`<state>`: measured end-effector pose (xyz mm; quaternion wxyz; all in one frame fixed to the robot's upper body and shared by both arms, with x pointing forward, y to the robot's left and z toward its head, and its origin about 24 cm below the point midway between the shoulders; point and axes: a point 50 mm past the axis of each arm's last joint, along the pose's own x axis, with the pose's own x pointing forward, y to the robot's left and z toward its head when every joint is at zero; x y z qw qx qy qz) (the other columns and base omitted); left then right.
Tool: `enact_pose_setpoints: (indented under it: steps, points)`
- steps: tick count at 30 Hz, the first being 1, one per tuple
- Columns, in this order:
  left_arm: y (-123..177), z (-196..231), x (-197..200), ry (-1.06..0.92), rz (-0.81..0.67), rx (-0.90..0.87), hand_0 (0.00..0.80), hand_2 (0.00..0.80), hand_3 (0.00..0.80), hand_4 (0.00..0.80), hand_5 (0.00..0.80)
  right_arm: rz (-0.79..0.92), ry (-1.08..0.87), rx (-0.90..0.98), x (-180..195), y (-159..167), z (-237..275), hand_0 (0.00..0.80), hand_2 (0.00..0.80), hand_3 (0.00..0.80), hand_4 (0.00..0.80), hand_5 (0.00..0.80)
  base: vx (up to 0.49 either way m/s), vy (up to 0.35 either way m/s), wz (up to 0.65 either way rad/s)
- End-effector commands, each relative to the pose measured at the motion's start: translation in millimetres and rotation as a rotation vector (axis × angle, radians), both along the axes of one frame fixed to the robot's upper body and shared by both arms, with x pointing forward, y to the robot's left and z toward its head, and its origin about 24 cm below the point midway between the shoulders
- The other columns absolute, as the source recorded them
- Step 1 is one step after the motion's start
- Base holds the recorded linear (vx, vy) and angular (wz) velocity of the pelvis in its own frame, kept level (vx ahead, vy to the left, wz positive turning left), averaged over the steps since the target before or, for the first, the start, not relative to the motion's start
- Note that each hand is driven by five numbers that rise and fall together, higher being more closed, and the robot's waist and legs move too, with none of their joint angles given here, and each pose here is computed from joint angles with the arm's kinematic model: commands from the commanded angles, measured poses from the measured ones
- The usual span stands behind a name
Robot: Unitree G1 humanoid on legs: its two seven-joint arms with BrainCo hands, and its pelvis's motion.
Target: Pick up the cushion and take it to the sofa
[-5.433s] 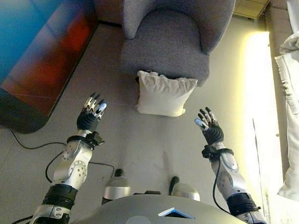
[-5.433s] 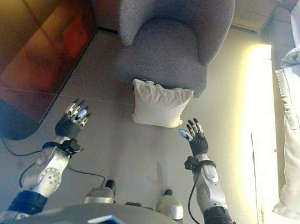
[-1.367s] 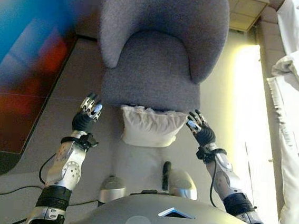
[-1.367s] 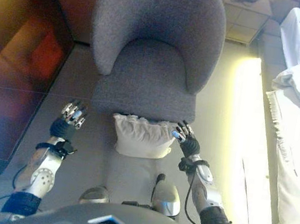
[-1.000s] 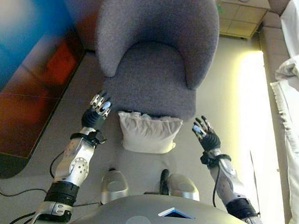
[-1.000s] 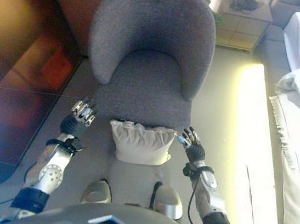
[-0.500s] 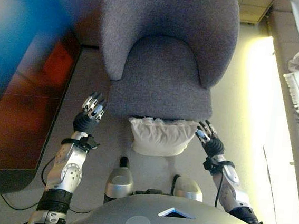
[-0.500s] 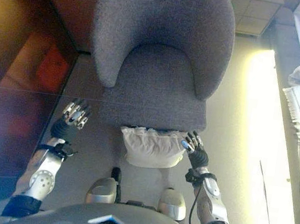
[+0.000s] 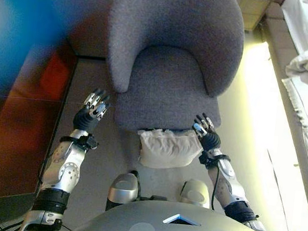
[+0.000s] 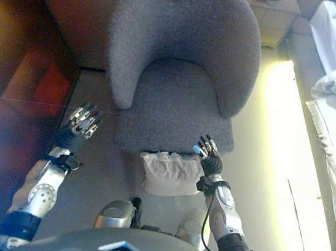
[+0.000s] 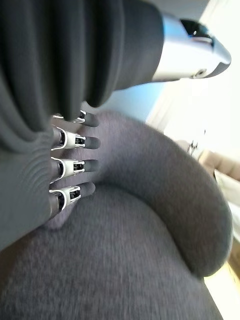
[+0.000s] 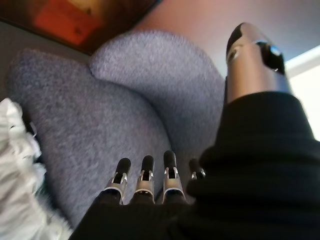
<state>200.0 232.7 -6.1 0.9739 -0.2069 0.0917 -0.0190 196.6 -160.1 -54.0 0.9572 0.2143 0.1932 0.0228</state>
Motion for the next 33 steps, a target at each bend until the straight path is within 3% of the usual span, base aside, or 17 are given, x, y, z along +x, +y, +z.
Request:
enact_pose_setpoints:
  steps: [1, 7, 15, 21, 28, 30, 33]
  points:
    - [7, 27, 4, -0.153, 0.018, 0.01, 0.0, 0.0, 0.0, 0.0, 0.0, -0.006, -0.112, 0.004, 14, -12, 21, 0.0, 0.0, 0.0, 0.0, 0.0, 0.285, -0.144, 0.24]
    - [1, 18, -3, -0.13, -0.022, 0.005, 0.0, 0.0, 0.0, 0.0, 0.0, 0.0, -0.084, 0.008, 18, -9, 17, 0.0, 0.0, 0.0, 0.0, 0.0, 0.248, -0.138, 0.52]
    - [-4, 14, 7, -0.069, 0.054, 0.008, 0.0, 0.0, 0.0, 0.0, 0.0, 0.062, -0.163, -0.101, 29, -12, 36, 0.0, 0.0, 0.0, 0.0, 0.0, 0.135, -0.102, 0.4]
    - [-14, 14, 16, -0.068, 0.029, 0.067, 0.0, 0.0, 0.0, 0.0, 0.0, 0.012, -0.212, -0.114, 29, -20, 41, 0.0, 0.0, 0.0, 0.0, 0.0, 0.072, 0.151, 0.28]
    - [-3, 15, 9, -0.071, 0.084, 0.102, 0.0, 0.0, 0.0, 0.0, 0.0, 0.026, -0.221, -0.081, 19, -17, 38, 0.0, 0.0, 0.0, 0.0, 0.0, 0.044, 0.076, -0.03]
    - [-5, 16, 11, -0.083, 0.072, 0.083, 0.0, 0.0, 0.0, 0.0, 0.0, 0.013, -0.229, -0.014, 22, -16, 40, 0.0, 0.0, 0.0, 0.0, 0.0, -0.039, 0.006, -0.01]
    - [-16, 17, 13, -0.109, -0.006, -0.145, 0.0, 0.0, 0.0, 0.0, 0.0, 0.022, -0.246, 0.271, 29, -9, 43, 0.0, 0.0, 0.0, 0.0, 0.0, -0.052, -0.002, 0.0]
